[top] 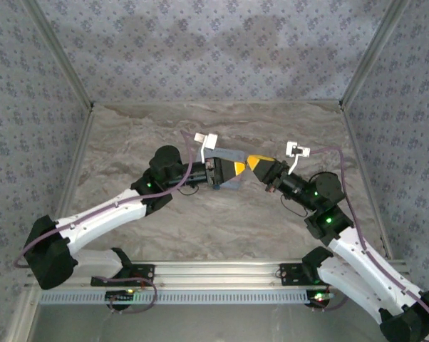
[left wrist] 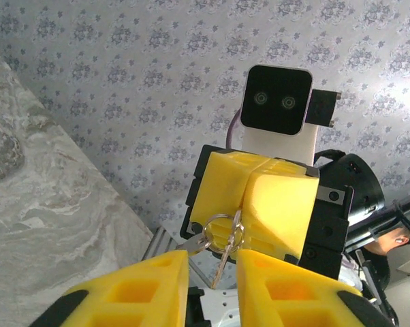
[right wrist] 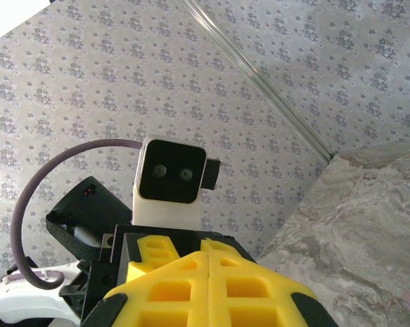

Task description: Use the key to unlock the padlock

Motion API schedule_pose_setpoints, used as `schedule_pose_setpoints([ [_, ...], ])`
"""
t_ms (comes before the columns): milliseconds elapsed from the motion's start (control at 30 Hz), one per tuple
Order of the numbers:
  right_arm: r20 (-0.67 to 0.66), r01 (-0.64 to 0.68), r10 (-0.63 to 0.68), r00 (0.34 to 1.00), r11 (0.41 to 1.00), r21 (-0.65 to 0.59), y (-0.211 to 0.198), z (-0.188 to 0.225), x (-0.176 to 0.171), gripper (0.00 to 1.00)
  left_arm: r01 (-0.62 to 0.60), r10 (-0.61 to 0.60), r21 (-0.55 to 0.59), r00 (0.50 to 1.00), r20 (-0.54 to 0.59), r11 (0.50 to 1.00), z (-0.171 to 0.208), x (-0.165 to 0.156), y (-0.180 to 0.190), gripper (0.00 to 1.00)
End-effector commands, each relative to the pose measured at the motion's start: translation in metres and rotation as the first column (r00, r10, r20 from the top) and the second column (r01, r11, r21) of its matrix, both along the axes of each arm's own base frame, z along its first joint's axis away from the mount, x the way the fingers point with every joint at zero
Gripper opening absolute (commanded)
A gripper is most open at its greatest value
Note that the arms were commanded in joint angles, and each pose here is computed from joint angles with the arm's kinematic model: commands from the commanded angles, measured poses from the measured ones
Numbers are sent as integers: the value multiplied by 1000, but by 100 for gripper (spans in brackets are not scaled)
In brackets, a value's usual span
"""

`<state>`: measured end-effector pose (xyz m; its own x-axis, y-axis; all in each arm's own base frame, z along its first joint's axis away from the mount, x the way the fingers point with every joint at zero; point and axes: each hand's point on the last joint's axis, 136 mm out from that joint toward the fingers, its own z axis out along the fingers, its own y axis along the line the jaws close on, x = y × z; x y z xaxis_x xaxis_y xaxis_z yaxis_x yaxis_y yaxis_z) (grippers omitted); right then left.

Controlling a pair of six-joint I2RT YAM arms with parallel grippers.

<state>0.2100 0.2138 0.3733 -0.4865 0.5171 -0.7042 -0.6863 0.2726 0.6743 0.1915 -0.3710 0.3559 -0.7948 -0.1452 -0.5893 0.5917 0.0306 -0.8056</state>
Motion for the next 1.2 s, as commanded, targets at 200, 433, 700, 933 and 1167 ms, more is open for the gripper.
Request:
schedule_pose_setpoints([
  [200, 11, -4, 3, 1000, 1000, 31, -3, 3, -5, 0, 18, -11, -76, 996, 85, 997, 38, -9, 4, 21],
  [433, 10, -7, 6, 1000, 1000, 30, -3, 1, -6, 0, 33, -25, -81, 995, 95, 996, 41, -12, 4, 0],
  [700, -56, -29, 20, 998, 987, -156, -2, -26, -12, 37, 10, -19, 111, 996, 84, 994, 23, -9, 9, 0],
  [933, -206, -13, -52, 977, 953, -303, -29, -55, 1, 56, 132, -105, 377, 990, -92, 917, -26, -8, 21, 0],
  [1167, -225, 17, -143, 964, 875, -484, -45, -94, 18, 66, 224, -176, 473, 974, -143, 852, -44, -19, 26, 0],
])
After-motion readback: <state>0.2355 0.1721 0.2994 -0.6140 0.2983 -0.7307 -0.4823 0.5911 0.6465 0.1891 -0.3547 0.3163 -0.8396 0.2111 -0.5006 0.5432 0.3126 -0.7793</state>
